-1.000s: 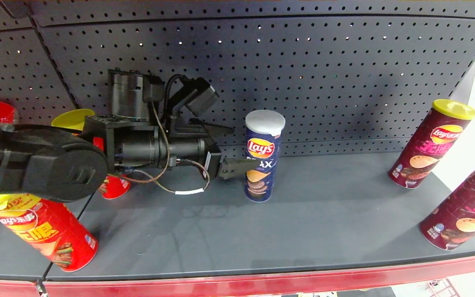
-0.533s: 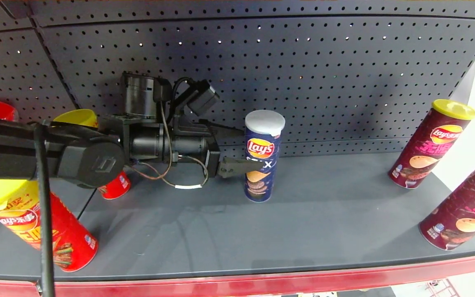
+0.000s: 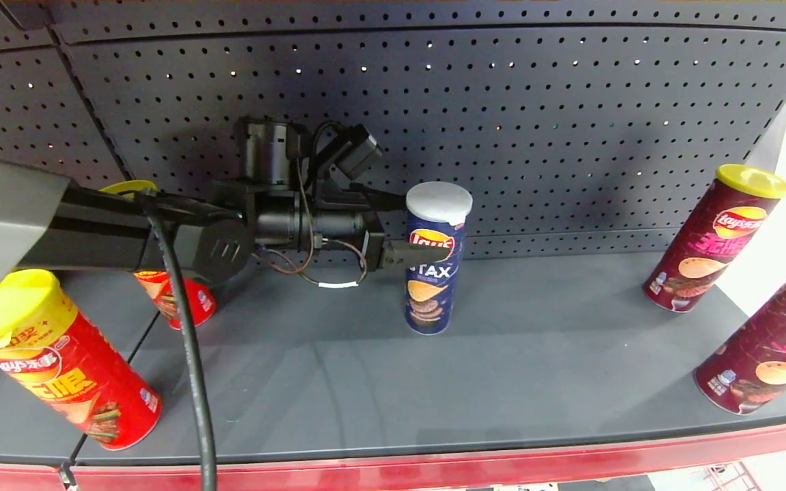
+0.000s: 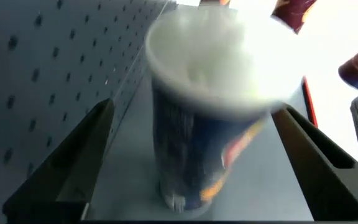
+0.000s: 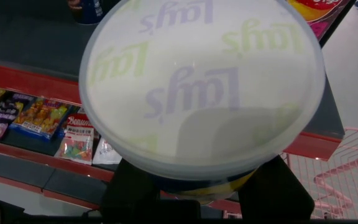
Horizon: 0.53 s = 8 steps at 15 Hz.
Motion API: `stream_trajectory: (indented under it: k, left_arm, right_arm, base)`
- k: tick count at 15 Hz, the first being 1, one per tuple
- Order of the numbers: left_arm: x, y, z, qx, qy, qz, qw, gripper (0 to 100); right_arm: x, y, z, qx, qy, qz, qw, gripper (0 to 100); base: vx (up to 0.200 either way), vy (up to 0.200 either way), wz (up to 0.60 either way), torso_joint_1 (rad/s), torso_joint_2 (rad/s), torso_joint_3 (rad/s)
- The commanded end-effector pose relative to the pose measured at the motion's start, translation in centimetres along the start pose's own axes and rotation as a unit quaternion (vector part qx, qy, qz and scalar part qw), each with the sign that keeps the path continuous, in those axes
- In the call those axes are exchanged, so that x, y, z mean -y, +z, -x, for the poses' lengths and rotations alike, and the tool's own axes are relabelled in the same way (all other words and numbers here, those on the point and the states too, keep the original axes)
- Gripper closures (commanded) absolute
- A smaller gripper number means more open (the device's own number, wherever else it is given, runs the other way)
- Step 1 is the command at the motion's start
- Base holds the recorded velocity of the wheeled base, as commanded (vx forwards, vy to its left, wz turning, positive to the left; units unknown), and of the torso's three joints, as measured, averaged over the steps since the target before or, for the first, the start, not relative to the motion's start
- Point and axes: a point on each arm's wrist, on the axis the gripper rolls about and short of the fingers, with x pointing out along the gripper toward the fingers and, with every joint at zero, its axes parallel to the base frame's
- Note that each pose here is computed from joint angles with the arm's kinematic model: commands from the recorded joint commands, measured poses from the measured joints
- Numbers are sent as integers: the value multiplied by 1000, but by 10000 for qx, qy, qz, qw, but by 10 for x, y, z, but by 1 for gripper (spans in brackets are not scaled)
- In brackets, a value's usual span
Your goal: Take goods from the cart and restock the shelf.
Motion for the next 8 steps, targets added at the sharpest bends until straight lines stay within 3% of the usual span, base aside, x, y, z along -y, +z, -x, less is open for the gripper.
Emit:
stream_trajectory:
  k: [1, 8]
  left_arm:
    - [-6, -5, -12, 14, -99, -3, 9999, 0]
    - [-2, -10, -33, 9, -309, 101, 9995, 0]
  right_arm:
    - [0, 0, 0, -10, 7, 1, 10000, 100]
    - [0, 1, 0, -11, -8, 1, 10000, 100]
  base:
    - [0, 0, 0, 0, 0, 0]
    - [0, 0, 0, 0, 0, 0]
